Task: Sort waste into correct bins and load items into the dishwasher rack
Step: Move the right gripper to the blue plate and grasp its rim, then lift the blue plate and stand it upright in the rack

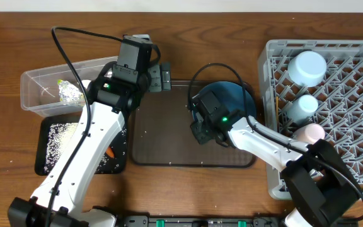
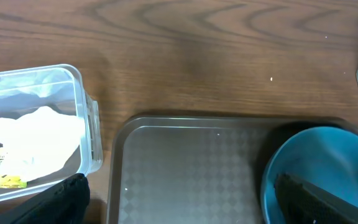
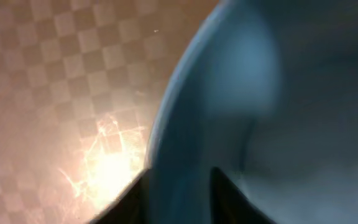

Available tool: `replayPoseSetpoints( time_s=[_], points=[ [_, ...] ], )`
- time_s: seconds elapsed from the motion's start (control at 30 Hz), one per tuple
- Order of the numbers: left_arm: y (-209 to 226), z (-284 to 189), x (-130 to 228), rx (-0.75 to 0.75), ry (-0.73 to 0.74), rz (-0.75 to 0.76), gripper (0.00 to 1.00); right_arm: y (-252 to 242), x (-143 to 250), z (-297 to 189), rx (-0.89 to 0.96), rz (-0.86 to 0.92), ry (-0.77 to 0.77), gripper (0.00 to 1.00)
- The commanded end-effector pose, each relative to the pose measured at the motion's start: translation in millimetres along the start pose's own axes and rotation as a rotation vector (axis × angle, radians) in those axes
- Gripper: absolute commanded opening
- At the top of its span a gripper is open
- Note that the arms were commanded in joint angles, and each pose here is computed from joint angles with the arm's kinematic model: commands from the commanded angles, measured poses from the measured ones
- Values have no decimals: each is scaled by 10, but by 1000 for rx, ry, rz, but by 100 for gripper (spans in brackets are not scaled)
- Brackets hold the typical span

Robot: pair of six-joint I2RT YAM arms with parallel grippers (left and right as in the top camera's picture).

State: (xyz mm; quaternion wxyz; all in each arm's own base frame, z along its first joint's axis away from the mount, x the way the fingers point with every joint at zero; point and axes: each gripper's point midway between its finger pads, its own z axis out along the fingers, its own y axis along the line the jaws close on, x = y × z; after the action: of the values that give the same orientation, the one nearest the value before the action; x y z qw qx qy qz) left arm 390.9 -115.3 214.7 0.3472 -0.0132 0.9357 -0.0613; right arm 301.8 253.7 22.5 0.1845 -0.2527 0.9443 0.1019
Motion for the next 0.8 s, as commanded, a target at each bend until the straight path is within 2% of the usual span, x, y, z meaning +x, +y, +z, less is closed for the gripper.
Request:
replayPoseSetpoints(
  time_s=[0.0, 0.17, 0.33, 0.57, 0.77],
  points=[
    [29, 12, -11, -15, -1, 8, 98, 6, -115, -42, 10, 16, -35, 9],
    [29, 12, -10, -15, 0, 8, 98, 35, -269, -193, -2, 66, -91, 1],
    [29, 12, -11, -15, -1, 8, 98, 160, -461, -546, -68, 55, -182, 1],
    [29, 12, -10, -15, 0, 8, 98, 195, -808, -1536, -186, 33, -429, 1],
    [29, 12, -11, -15, -1, 8, 98, 19, -905, -2495, -255, 52, -661, 1]
  ],
)
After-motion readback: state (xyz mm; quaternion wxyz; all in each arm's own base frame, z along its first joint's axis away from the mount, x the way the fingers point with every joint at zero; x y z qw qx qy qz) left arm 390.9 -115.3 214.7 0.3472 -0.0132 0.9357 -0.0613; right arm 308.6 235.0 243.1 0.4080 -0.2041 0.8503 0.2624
